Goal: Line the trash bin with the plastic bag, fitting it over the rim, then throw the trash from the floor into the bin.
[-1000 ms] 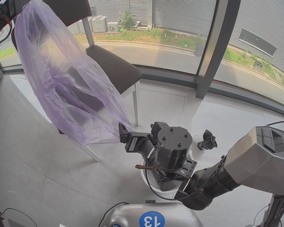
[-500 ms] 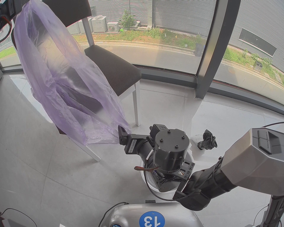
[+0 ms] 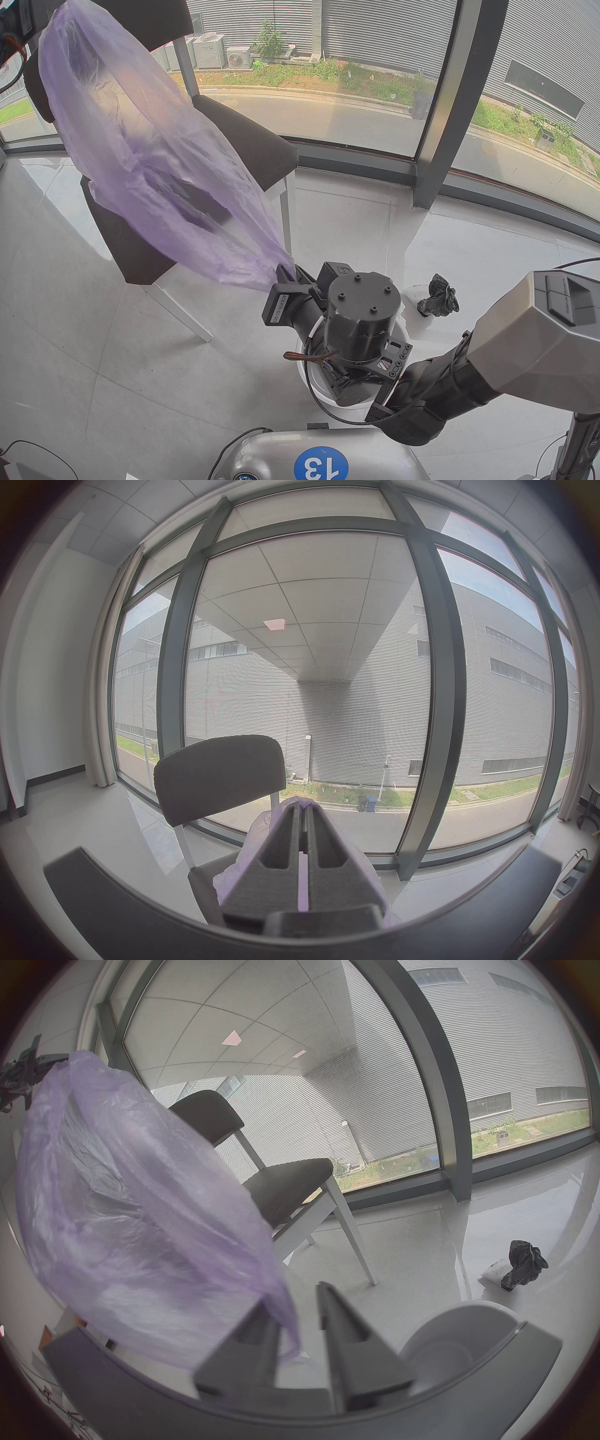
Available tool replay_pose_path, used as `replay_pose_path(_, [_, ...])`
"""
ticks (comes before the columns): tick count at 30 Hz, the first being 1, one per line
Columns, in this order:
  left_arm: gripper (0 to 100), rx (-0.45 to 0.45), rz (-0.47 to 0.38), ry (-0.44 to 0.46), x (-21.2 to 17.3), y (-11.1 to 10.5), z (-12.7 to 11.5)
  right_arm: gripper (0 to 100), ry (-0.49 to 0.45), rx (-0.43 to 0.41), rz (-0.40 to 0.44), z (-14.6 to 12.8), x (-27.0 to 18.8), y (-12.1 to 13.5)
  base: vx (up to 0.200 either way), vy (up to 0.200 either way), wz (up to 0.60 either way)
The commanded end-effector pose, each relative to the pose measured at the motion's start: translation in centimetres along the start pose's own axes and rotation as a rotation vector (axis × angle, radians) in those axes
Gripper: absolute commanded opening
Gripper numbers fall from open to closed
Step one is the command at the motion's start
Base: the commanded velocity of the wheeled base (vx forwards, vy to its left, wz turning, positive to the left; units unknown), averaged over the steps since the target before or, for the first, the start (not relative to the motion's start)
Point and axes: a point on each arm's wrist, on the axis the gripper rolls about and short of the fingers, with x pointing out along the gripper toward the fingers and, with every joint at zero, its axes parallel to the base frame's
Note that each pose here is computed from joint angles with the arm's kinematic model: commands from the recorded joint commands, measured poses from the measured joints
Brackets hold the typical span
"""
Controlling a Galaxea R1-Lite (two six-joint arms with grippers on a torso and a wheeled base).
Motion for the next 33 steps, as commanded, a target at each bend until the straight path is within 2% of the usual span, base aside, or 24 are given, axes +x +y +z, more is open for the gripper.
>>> replay_pose_path(1, [0,0.005,-0.002,0.007,0.0,-0.1,-0.3,0,-0.012,0.01,0.009,0.7,-0.2,0.2,0.0,0.0,0.0])
replay_pose_path(3, [0,0.007,-0.002,0.008,0.0,-0.1,-0.4,0,-0.021,0.014,0.011,1.2,-0.3,0.2,0.0,0.0,0.0])
replay_pose_path(9, [0,0.029,0.001,0.025,-0.3,0.0,-1.2,0,-0.083,0.043,0.043,6.0,-2.1,0.0,0.0,0.0,0.0])
replay_pose_path(16, [0,0.065,0.027,0.048,-1.5,1.1,-1.6,0,-0.09,-0.004,0.06,12.0,-6.4,-2.0,0.0,0.0,0.0])
replay_pose_path(19, [0,0.111,0.029,0.079,-2.2,1.7,-1.8,0,-0.055,-0.036,0.054,13.6,-8.5,-3.4,0.0,0.0,0.0])
replay_pose_path(24, [0,0.141,0.0,0.122,-2.2,1.4,-2.4,0,0.005,-0.075,0.058,14.1,-10.6,-5.2,0.0,0.0,0.0])
replay_pose_path(29, [0,0.192,-0.055,0.198,-2.0,0.8,-3.2,0,0.088,-0.117,-0.024,12.1,-11.3,-8.0,0.0,0.0,0.0])
replay_pose_path(33, [0,0.212,-0.097,0.269,-2.0,0.6,-3.9,0,0.112,-0.11,-0.045,11.5,-11.6,-8.9,0.0,0.0,0.0])
